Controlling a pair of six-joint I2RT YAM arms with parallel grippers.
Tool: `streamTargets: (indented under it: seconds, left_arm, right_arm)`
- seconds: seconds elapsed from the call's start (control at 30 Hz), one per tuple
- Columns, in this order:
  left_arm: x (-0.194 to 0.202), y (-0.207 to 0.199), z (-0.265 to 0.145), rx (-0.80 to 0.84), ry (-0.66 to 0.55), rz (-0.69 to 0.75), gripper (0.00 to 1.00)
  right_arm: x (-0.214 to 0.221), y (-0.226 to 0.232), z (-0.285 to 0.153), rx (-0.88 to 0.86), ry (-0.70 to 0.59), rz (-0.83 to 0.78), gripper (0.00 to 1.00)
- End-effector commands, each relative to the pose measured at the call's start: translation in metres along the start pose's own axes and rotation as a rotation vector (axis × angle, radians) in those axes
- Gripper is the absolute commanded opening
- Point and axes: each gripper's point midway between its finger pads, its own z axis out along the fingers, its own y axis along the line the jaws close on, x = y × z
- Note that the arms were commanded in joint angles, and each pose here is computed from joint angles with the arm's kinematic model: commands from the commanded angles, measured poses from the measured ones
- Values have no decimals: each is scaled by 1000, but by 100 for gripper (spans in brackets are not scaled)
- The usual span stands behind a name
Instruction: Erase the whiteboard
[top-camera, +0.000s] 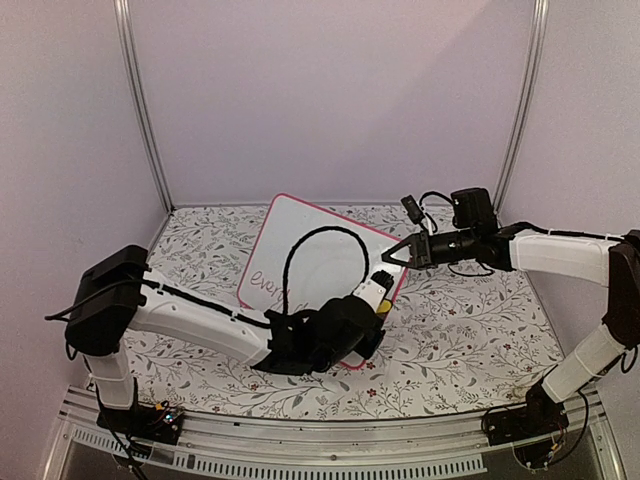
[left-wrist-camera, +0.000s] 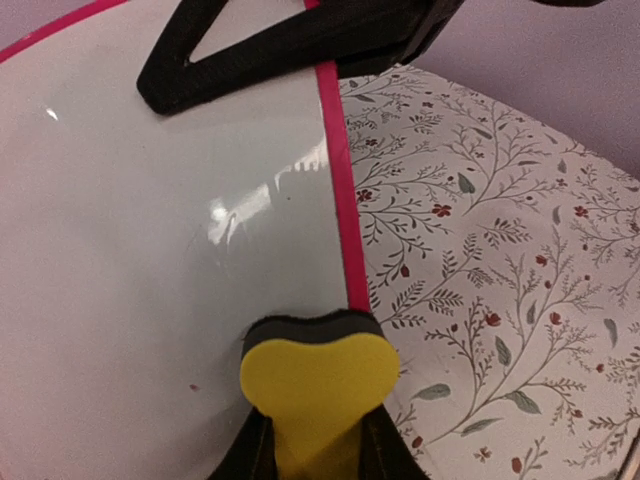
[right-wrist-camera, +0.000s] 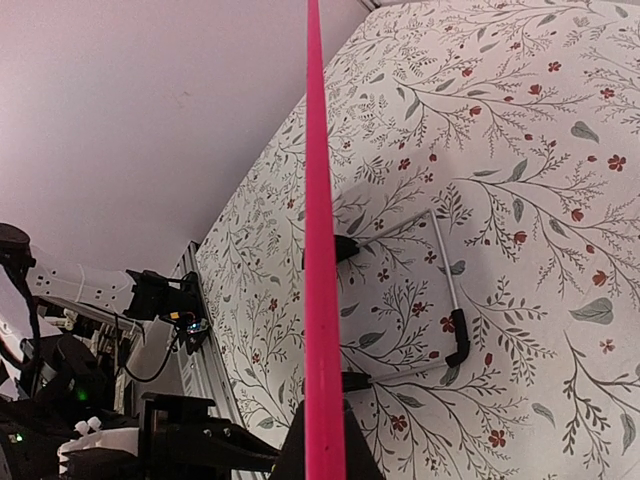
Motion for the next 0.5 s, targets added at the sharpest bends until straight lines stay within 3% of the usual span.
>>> streamTargets:
  seconds: [0.0,0.17,0.47]
  left_arm:
    - [66,13,13,-60,149,37,0]
    - [65,53,-11,-174,135,4,0]
    - [10,126,-55,-310,7,-127,0]
  right_arm:
    - [31,14,5,-3,105,70,0]
    - [31,18,2,-7,100,64,0]
    - [32,20,1,-17,91,73,0]
